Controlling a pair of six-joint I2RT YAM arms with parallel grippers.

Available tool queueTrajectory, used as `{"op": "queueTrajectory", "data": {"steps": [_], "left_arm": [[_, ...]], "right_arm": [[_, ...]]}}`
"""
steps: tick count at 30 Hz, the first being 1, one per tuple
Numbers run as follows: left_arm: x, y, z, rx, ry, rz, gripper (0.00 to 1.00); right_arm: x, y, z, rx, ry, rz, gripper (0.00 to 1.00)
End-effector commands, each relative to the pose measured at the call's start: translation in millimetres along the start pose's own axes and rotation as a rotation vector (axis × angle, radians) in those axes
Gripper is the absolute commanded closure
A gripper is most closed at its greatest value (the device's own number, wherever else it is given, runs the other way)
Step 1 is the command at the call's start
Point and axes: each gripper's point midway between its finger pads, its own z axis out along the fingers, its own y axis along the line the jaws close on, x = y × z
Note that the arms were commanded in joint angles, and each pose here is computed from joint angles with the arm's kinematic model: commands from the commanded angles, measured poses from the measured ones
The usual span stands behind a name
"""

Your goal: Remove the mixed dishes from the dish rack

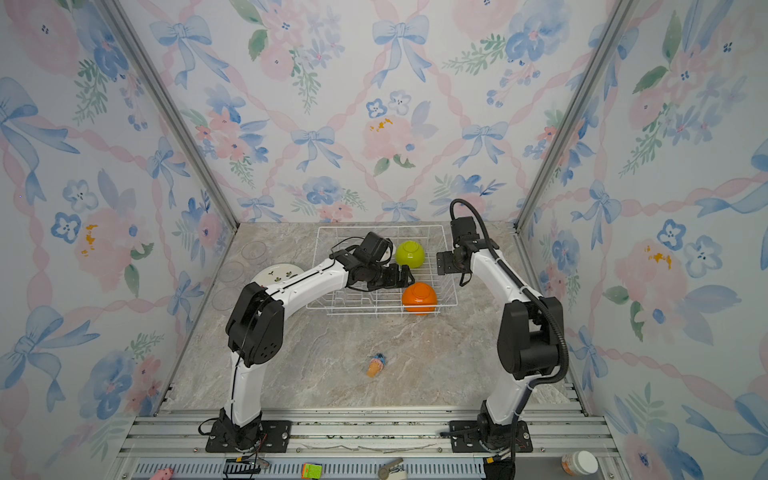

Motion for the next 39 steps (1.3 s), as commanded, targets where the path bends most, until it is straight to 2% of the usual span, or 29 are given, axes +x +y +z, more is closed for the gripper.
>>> {"op": "queueTrajectory", "data": {"steps": [1, 8, 13, 17, 31, 39], "left_arm": [[3.8, -16.1, -2.9, 0.107, -0.007, -0.067, 0.02], [17.2, -15.5, 10.7, 0.169, 0.028, -0.120, 0.02], [21.4, -18.4, 16.5, 0.224, 0.032, -0.151, 0.02], [20.9, -16.2, 20.7, 0.217, 0.032, -0.155, 0.02], [22.9, -3.2, 40.7, 0.178, 0.028, -0.181, 0.02], [24.8, -6.8, 54.6, 0.232, 0.040, -0.221, 0.02]], "right_arm": [[-6.7, 2.8, -38.3, -0.069, -0.086, 0.096, 0.03], [19.5, 19.1, -92.6, -0.217, -0.146, 0.182, 0.03], [44.5, 26.7, -112.7, -0.271, -0.147, 0.216, 0.03], [61.3, 27.8, -123.5, -0.282, -0.148, 0.237, 0.03], [74.5, 29.9, -144.4, -0.353, -0.228, 0.326, 0.03], [75.2, 26.7, -150.6, -0.345, -0.235, 0.314, 0.03]]}}
